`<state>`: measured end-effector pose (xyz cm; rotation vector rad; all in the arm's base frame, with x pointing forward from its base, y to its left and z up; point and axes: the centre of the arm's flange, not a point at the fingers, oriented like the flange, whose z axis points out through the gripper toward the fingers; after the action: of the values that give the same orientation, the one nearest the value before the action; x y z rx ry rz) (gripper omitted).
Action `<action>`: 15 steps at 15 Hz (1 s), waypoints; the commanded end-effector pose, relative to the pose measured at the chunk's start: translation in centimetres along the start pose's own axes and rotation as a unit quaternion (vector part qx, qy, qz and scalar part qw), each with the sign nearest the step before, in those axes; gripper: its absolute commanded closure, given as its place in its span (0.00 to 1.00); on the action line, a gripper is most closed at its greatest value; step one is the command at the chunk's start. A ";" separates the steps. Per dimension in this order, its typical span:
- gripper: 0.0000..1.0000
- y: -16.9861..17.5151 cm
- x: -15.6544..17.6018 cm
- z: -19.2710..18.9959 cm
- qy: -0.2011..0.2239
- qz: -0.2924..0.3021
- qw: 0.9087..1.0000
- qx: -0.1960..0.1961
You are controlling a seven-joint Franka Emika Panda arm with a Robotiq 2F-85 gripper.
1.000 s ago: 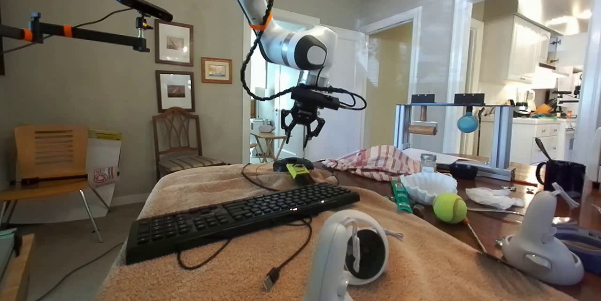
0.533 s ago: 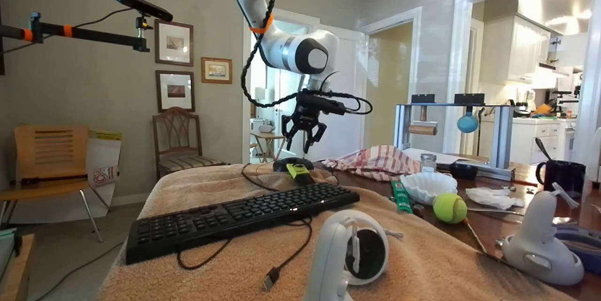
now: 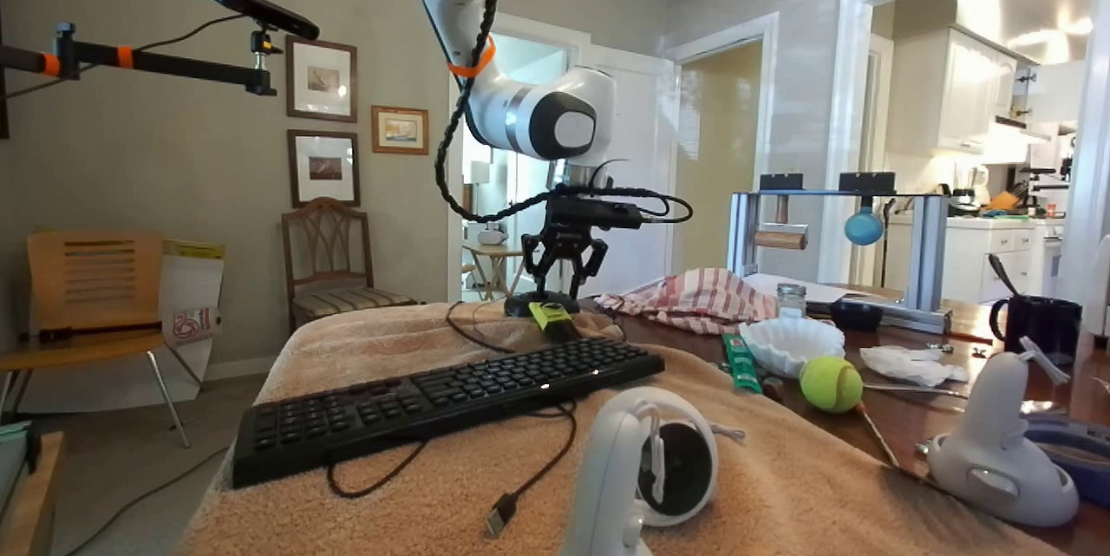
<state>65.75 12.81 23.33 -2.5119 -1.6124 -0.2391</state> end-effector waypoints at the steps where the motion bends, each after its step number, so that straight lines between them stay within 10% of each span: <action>1: 0.66 -2.2 -1.3 0.3 -0.014 0.002 1.000 -0.013; 3: 0.66 -2.5 -1.8 0.6 -0.017 0.005 1.000 -0.009; 4: 0.16 -2.6 -2.0 0.8 -0.019 0.008 1.000 -0.008; 7: 0.01 -2.0 -2.0 1.3 -0.028 0.015 0.999 -0.008; 15: 0.00 -1.7 -1.3 2.9 -0.043 0.005 0.999 0.009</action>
<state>63.55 12.33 21.12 -2.5485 -1.6169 -0.1589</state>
